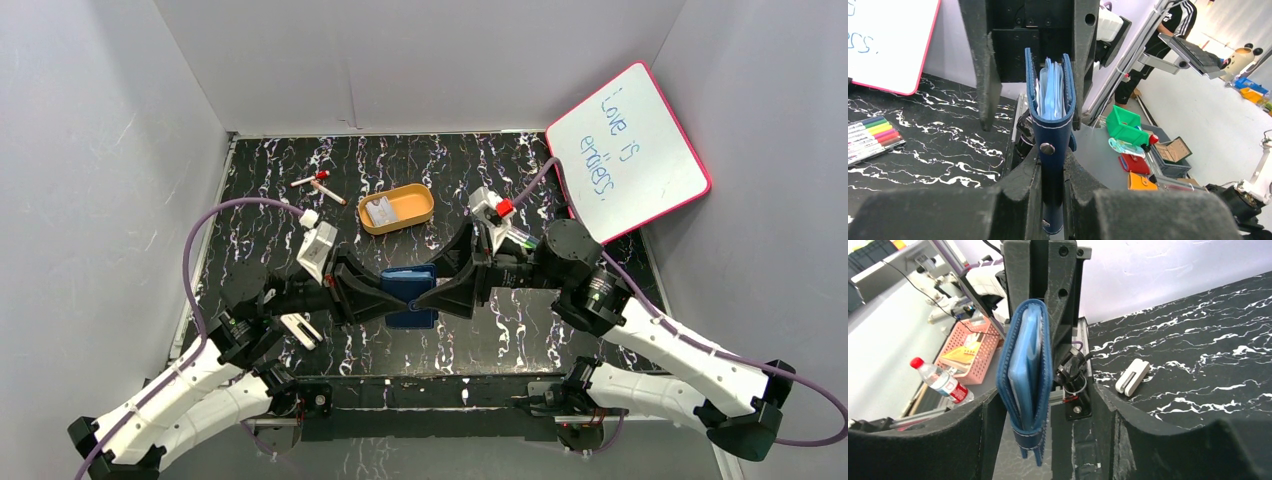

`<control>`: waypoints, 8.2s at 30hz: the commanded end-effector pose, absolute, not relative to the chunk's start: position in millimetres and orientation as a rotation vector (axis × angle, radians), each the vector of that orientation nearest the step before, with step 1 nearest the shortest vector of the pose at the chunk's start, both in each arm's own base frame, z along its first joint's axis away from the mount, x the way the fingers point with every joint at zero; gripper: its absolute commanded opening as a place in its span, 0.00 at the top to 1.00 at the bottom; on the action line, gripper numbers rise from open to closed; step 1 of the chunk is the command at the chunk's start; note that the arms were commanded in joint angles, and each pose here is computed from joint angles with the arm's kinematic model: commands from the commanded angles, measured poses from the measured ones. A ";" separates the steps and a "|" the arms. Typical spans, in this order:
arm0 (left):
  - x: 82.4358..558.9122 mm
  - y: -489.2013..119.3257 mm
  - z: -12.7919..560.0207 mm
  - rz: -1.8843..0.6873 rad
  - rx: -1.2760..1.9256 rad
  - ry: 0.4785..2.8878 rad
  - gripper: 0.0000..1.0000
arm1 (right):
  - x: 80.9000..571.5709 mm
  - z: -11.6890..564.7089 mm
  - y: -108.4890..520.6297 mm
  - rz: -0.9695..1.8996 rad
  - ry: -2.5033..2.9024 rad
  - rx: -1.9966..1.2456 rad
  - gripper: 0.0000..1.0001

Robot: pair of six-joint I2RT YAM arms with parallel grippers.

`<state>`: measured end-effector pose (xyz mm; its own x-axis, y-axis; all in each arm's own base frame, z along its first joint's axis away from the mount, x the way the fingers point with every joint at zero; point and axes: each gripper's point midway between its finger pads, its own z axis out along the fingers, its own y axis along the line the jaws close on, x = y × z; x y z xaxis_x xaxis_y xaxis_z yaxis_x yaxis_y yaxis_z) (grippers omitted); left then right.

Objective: Put the credit cards into the card holder
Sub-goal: Close the card holder, then place the card holder at the center of the board, then reset both arms

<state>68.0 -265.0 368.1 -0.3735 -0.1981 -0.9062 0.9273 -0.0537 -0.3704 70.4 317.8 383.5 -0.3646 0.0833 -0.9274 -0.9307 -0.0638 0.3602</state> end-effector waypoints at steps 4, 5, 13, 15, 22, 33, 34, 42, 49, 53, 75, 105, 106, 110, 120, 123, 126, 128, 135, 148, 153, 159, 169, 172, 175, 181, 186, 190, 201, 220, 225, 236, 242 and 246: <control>80.2 -265.4 394.4 -1.578 0.748 1.317 1.00 | 68.2 419.1 315.0 1.635 1.257 -0.877 0.41; 82.6 -265.7 393.6 -1.573 0.736 1.331 1.00 | 69.2 420.3 314.3 1.639 1.253 -0.858 0.41; 99.3 -262.9 392.2 -1.539 0.604 1.372 1.00 | 71.9 423.7 319.8 1.689 1.268 -0.813 0.51; 106.3 -263.2 391.2 -1.534 0.552 1.394 1.00 | 72.4 423.8 321.2 1.700 1.270 -0.806 0.54; 125.9 -268.3 382.6 -1.523 0.419 1.514 1.00 | 73.9 423.7 323.4 1.719 1.284 -0.784 0.65; 115.8 -251.9 371.8 -1.433 0.497 1.454 0.29 | 74.3 434.4 313.5 1.701 1.235 -0.741 0.90; 113.9 -249.0 369.7 -1.426 0.502 1.443 0.25 | 73.6 436.2 312.5 1.702 1.229 -0.740 0.91; 75.3 -249.1 364.0 -1.595 0.646 1.289 0.19 | 65.0 448.0 309.2 1.772 1.138 -0.735 0.93; 63.8 -255.9 375.7 -1.696 0.704 1.196 0.27 | 62.2 450.7 313.2 1.819 1.110 -0.744 0.93; 60.9 -258.8 382.0 -1.731 0.722 1.170 0.32 | 62.3 448.7 315.7 1.822 1.120 -0.753 0.94; 120.8 -258.3 335.8 -1.451 0.462 1.555 1.00 | 73.0 420.4 319.8 1.770 1.305 -0.719 0.28; 78.0 -249.1 369.5 -1.648 0.568 1.313 1.00 | 81.1 435.0 315.1 1.734 1.245 -0.659 0.38; 78.2 -249.3 369.5 -1.650 0.566 1.312 1.00 | 81.0 434.9 315.6 1.739 1.241 -0.658 0.40; 78.9 -249.9 369.7 -1.653 0.563 1.313 1.00 | 80.9 433.3 317.6 1.746 1.242 -0.664 0.50; 84.9 -251.4 365.0 -1.624 0.550 1.340 1.00 | 82.7 428.7 315.9 1.715 1.272 -0.666 0.50; 112.0 -248.0 345.8 -1.491 0.427 1.476 1.00 | 105.5 416.5 307.6 1.530 1.396 -0.606 0.27; 150.3 -233.0 306.3 -1.261 0.229 1.682 1.00 | 151.6 364.9 272.9 1.128 1.663 -0.457 0.23; 169.8 -221.4 270.7 -1.103 0.121 1.826 1.00 | 174.3 333.9 240.7 0.880 1.759 -0.371 0.22; 184.1 -237.4 172.4 -0.927 0.055 2.212 1.00 | 191.0 256.5 187.2 0.545 1.964 -0.195 0.09; 210.0 -261.3 77.3 -0.778 -0.173 2.474 1.00 | 202.8 220.8 179.0 0.547 1.929 0.005 0.02; 212.6 -266.2 69.6 -0.795 -0.215 2.496 1.00 | 192.6 199.8 181.5 0.553 1.993 -0.062 0.01; 207.1 -271.9 41.0 -0.741 -0.266 2.658 1.00 | 192.8 188.3 178.6 0.532 2.013 -0.039 0.01; 214.3 -266.2 20.4 -0.726 -0.288 2.714 1.00 | 188.2 186.9 183.5 0.545 2.053 -0.065 0.01; 213.1 -262.4 16.3 -0.703 -0.260 2.718 0.87 | 186.4 188.0 187.7 0.564 2.043 -0.115 0.01; 211.0 -255.7 10.5 -0.658 -0.252 2.727 0.73 | 185.0 189.1 192.3 0.578 2.039 -0.158 0.01; 210.8 -243.2 9.7 -0.589 -0.262 2.712 0.53 | 186.8 194.0 195.0 0.565 2.036 -0.188 0.01; 215.8 -230.1 15.6 -0.516 -0.265 2.667 0.41 | 190.6 204.1 191.8 0.532 2.005 -0.213 0.01; 216.9 -224.4 19.6 -0.489 -0.270 2.650 0.37 | 191.4 209.4 189.6 0.522 1.994 -0.217 0.02; 220.2 -227.6 21.0 -0.509 -0.264 2.634 0.36 | 185.4 204.6 187.9 0.548 2.002 -0.222 0.02; 259.7 -201.3 142.9 -0.426 -0.112 2.217 0.10 | 187.0 246.0 188.7 0.574 1.914 -0.262 0.01; 261.5 -171.2 242.8 -0.417 -0.091 1.957 0.09 | 194.4 323.9 198.4 0.642 1.729 -0.280 0.01; 245.0 -132.6 240.0 -0.143 -0.427 2.191 0.08 | 263.1 377.7 199.4 0.386 1.719 0.124 0.01; 258.5 -142.1 299.0 -0.138 -0.200 2.136 0.06 | 280.4 478.7 200.4 0.249 1.660 0.075 0.01; 261.2 -138.0 380.0 -0.251 -0.145 1.930 0.04 | 252.6 562.8 188.9 0.417 1.348 -0.070 0.01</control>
<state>266.8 -154.9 287.7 -0.5522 -0.2302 -0.8013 -0.1063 0.9727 -0.2062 290.3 238.7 453.1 -0.1486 0.1600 -0.9759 -0.1888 0.9641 0.1868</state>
